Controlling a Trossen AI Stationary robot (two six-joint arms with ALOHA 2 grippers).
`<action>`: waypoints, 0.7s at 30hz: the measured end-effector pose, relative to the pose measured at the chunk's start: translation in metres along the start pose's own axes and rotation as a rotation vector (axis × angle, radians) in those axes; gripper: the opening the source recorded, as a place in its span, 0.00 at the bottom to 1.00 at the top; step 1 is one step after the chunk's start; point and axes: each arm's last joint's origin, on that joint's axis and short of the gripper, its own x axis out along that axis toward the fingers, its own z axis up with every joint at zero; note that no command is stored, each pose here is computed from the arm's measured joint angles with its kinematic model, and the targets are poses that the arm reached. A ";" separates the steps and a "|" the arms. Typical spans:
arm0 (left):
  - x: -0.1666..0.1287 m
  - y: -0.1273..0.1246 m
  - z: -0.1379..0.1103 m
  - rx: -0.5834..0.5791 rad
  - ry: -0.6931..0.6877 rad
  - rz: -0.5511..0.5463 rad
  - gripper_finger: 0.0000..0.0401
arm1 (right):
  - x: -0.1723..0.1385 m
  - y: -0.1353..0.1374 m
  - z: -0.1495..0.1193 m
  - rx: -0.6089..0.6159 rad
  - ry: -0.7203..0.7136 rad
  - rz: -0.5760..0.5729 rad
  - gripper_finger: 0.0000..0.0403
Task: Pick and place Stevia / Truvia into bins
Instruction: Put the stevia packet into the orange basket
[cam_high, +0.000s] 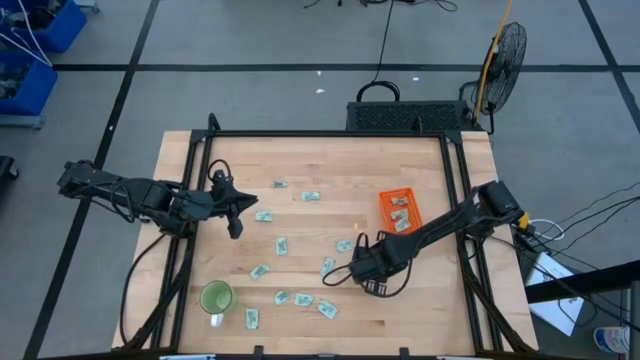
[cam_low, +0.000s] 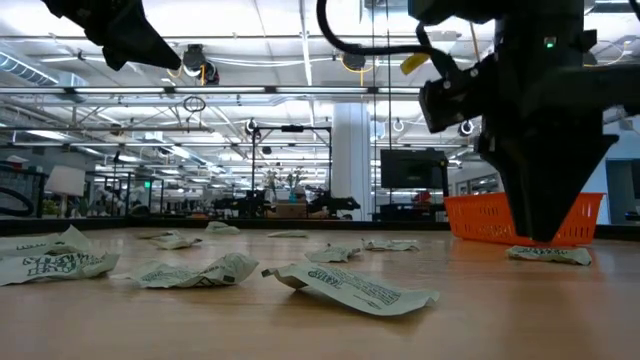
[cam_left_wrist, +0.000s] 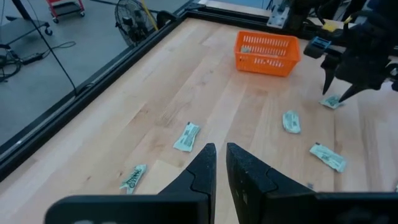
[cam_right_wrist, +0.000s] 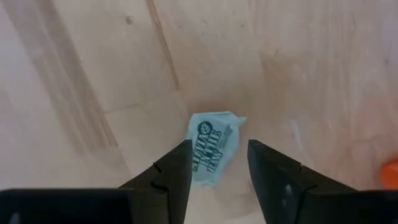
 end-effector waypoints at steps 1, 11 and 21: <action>0.000 0.000 0.000 0.000 0.000 0.000 0.11 | 0.002 0.000 0.001 0.004 0.004 -0.001 0.37; 0.000 0.000 0.000 0.005 0.001 0.000 0.11 | 0.022 -0.015 0.003 0.065 0.047 0.005 0.27; 0.000 0.000 0.000 0.008 0.003 -0.005 0.11 | -0.012 -0.031 0.004 0.026 -0.043 0.046 0.02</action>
